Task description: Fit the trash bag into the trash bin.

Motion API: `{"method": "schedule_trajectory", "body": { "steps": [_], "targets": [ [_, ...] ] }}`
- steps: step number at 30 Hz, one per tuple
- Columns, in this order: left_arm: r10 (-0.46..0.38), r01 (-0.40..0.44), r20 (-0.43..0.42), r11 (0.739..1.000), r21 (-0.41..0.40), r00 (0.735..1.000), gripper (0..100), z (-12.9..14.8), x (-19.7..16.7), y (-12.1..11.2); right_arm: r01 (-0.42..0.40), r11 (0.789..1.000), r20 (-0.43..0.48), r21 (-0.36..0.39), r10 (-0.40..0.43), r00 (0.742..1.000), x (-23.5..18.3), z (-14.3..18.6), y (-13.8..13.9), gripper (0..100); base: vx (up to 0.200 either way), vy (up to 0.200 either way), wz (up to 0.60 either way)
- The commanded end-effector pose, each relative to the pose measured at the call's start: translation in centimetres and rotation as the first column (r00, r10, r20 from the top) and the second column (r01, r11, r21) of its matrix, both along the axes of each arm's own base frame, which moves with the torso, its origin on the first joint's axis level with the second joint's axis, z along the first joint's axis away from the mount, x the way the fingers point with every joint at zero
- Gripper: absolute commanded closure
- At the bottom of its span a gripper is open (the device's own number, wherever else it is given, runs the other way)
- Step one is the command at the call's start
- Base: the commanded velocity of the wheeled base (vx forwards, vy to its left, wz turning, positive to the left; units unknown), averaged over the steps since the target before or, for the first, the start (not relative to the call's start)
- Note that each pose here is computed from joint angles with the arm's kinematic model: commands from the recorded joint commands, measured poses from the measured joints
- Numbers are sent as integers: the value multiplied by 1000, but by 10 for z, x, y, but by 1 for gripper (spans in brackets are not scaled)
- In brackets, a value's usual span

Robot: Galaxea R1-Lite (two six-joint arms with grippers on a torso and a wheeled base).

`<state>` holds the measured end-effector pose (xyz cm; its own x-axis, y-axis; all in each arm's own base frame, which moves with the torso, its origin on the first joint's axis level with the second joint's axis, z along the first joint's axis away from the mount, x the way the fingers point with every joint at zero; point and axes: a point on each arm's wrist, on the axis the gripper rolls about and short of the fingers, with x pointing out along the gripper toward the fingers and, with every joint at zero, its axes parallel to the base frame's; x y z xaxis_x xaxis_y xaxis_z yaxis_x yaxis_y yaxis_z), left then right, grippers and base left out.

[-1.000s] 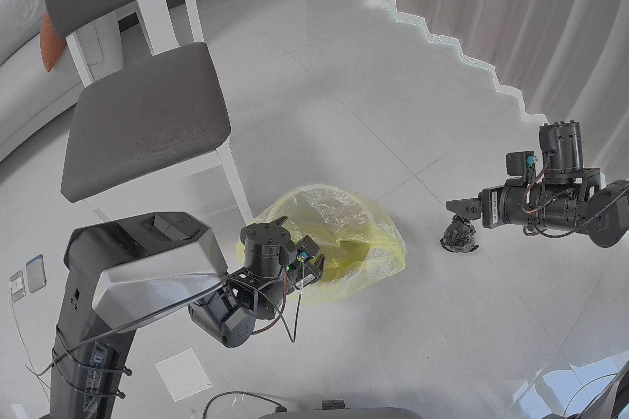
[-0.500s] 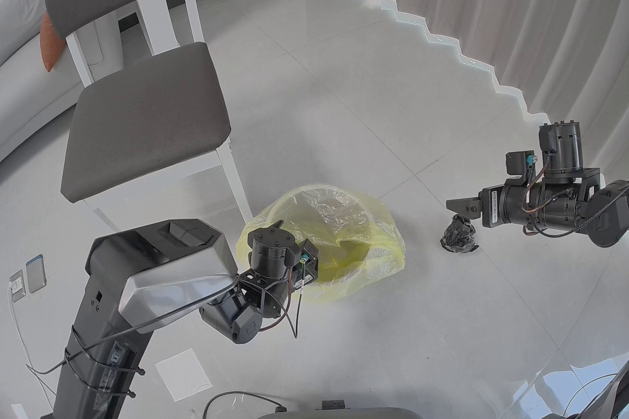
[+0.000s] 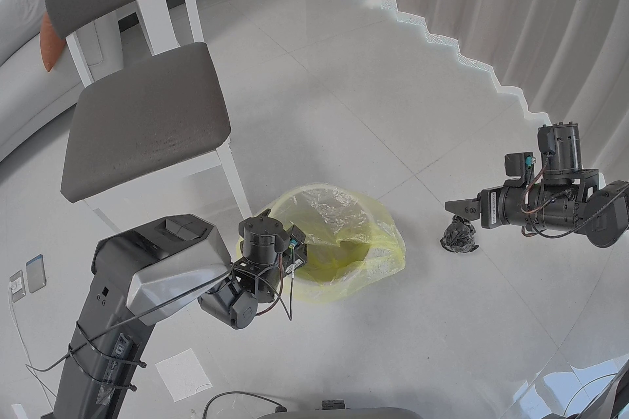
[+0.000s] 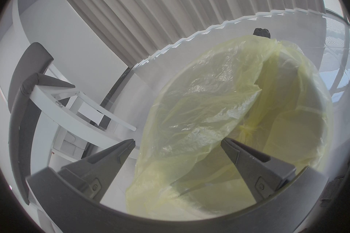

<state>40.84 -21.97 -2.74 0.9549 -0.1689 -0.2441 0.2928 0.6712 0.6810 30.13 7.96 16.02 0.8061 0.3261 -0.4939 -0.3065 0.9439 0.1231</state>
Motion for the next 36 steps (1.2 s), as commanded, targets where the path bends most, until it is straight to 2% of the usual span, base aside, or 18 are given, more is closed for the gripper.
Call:
{"method": "schedule_trajectory", "body": {
  "steps": [1,7,13,16,20,23,29,36],
  "targets": [
    [-1,1,9,1000,-13,1000,100,0,3,-2,-1,1000,-7,-1,1,1000,0,-2,0,0,0,0,0],
    [7,-5,31,996,-84,1000,100,9,8,-5,2,1000,-17,-2,-2,1000,-2,-4,0,0,0,0,0],
    [36,-28,57,990,-139,998,100,18,18,0,2,1000,-22,-2,-2,1000,-3,-5,-1,0,0,0,0],
    [56,-40,81,981,-192,995,100,25,27,2,2,1000,-29,-5,-2,1000,-3,-8,-1,0,0,0,0],
    [75,-56,80,975,-215,994,100,28,35,5,2,1000,-37,-6,-3,999,-4,-10,-1,0,0,0,0],
    [90,-64,90,963,-261,992,100,27,45,4,1,1000,-47,-9,-2,999,-6,-12,-1,0,0,0,0],
    [116,-84,96,954,-287,989,100,27,57,7,2,1000,-56,-11,-3,998,-8,-14,-2,0,0,0,0],
    [146,-99,128,942,-320,981,100,41,69,17,1,1000,-58,-10,-1,998,-9,-15,-2,0,0,0,0]
  ]
}}
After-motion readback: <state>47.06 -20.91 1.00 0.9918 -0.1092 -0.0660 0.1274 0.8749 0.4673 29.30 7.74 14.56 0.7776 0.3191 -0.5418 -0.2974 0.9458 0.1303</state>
